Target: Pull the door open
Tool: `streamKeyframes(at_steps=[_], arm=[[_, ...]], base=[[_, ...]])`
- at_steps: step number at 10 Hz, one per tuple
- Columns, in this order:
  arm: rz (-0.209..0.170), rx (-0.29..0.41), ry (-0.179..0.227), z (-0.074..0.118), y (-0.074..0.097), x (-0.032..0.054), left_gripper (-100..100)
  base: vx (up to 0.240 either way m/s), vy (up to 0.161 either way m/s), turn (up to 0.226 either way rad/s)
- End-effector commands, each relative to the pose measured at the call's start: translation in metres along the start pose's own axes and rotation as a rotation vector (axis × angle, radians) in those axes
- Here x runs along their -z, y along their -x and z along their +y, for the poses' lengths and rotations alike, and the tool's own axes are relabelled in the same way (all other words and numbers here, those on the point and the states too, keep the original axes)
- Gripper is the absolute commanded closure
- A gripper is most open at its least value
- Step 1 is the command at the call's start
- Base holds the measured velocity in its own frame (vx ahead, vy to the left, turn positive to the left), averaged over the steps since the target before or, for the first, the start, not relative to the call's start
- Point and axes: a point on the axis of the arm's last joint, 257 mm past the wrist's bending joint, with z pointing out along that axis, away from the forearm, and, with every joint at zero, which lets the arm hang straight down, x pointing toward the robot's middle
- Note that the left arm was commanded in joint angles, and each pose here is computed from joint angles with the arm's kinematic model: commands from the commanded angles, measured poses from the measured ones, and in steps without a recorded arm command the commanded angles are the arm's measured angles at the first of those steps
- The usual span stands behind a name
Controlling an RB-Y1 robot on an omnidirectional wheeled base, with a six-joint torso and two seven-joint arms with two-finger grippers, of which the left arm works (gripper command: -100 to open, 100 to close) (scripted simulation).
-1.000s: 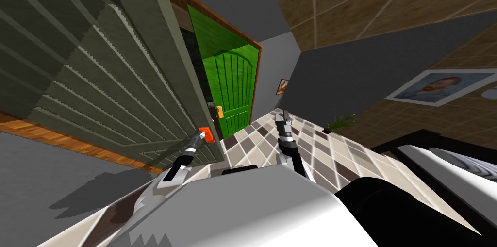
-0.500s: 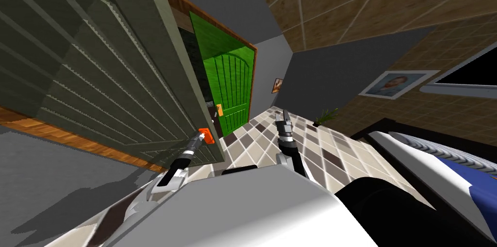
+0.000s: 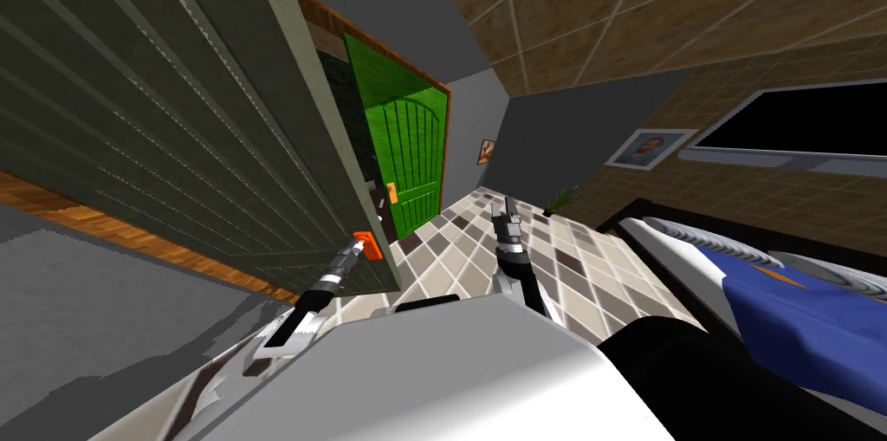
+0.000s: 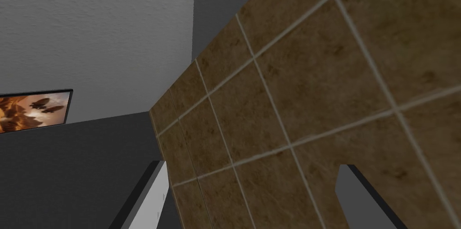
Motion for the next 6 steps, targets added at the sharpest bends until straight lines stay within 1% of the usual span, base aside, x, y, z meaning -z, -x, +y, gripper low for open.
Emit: streamKeyframes(at_steps=[1, 2, 3, 4, 6], arm=[[0.024, 0.007, -0.003, 0.000, -0.005, 0.0059, 100], [0.036, 0.008, -0.003, 0.000, -0.006, 0.0094, 100], [0.022, 0.002, -0.002, 0.000, -0.002, 0.0078, 100], [0.038, 0.003, 0.001, 0.002, -0.002, 0.0144, 100], [0.052, 0.003, -0.001, 0.001, -0.002, 0.0186, 100]], base=[[-0.202, 0.087, -0.114], [-0.202, 0.076, -0.100], [-0.094, 0.037, -0.016], [-0.163, 0.055, -0.119], [-0.202, 0.096, -0.139]])
